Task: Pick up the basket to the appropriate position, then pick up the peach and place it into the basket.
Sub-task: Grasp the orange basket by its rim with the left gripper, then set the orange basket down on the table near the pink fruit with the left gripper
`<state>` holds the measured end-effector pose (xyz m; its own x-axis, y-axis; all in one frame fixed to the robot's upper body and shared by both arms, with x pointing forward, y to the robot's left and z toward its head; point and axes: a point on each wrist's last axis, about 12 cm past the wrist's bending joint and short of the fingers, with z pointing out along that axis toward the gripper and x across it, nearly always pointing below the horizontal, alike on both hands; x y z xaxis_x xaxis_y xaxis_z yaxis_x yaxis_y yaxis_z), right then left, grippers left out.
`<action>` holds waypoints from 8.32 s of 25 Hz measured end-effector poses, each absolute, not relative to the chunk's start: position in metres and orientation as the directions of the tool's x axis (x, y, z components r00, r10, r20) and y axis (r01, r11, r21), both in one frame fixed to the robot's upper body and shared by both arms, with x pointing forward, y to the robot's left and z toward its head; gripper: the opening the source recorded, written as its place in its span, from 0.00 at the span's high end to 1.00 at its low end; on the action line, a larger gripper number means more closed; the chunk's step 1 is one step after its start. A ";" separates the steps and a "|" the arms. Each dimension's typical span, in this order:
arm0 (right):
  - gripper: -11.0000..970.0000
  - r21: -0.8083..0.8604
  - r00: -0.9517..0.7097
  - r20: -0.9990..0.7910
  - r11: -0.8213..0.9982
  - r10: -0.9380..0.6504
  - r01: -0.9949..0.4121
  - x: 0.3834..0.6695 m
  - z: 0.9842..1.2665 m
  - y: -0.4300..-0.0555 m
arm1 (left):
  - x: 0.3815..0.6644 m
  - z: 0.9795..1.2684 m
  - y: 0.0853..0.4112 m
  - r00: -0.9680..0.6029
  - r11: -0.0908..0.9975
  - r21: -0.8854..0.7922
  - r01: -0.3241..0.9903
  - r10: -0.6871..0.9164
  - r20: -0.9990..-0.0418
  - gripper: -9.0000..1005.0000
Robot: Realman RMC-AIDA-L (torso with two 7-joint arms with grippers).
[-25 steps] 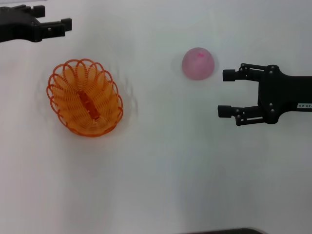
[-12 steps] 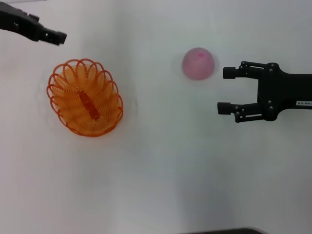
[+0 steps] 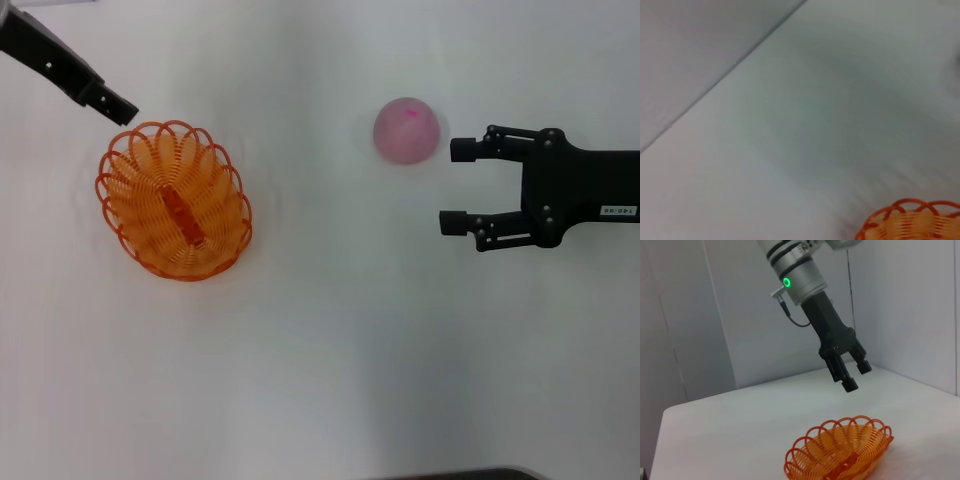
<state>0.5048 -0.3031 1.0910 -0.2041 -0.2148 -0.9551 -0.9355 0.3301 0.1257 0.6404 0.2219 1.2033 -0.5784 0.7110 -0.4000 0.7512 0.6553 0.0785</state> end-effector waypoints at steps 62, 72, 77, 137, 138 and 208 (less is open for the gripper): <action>0.05 0.130 -0.207 -0.952 0.315 -0.225 -0.940 0.507 1.090 -0.300 | 0.653 1.134 0.200 -0.592 0.656 0.072 0.751 0.718 -0.366 0.51; 0.05 0.123 -0.203 -0.953 0.326 -0.225 -0.937 0.508 1.091 -0.302 | 0.655 1.133 0.194 -0.582 0.646 0.076 0.759 0.727 -0.365 0.89; 0.05 0.120 -0.203 -0.953 0.334 -0.226 -0.935 0.509 1.091 -0.303 | 0.656 1.134 0.195 -0.583 0.648 0.077 0.758 0.726 -0.365 0.96; 0.05 0.074 -0.190 -0.945 0.393 -0.266 -0.917 0.543 1.097 -0.288 | 0.622 1.147 0.273 -0.922 0.871 -0.490 -0.024 -0.209 -0.326 0.96; 0.05 0.070 -0.188 -0.944 0.395 -0.270 -0.916 0.543 1.097 -0.289 | 0.621 1.146 0.275 -0.920 0.866 -0.499 -0.038 -0.225 -0.321 0.96; 0.05 0.151 -0.279 -0.941 0.504 -0.191 -0.851 0.554 1.092 -0.287 | 0.577 1.140 0.282 -0.505 0.580 -0.138 0.803 0.540 -0.673 0.30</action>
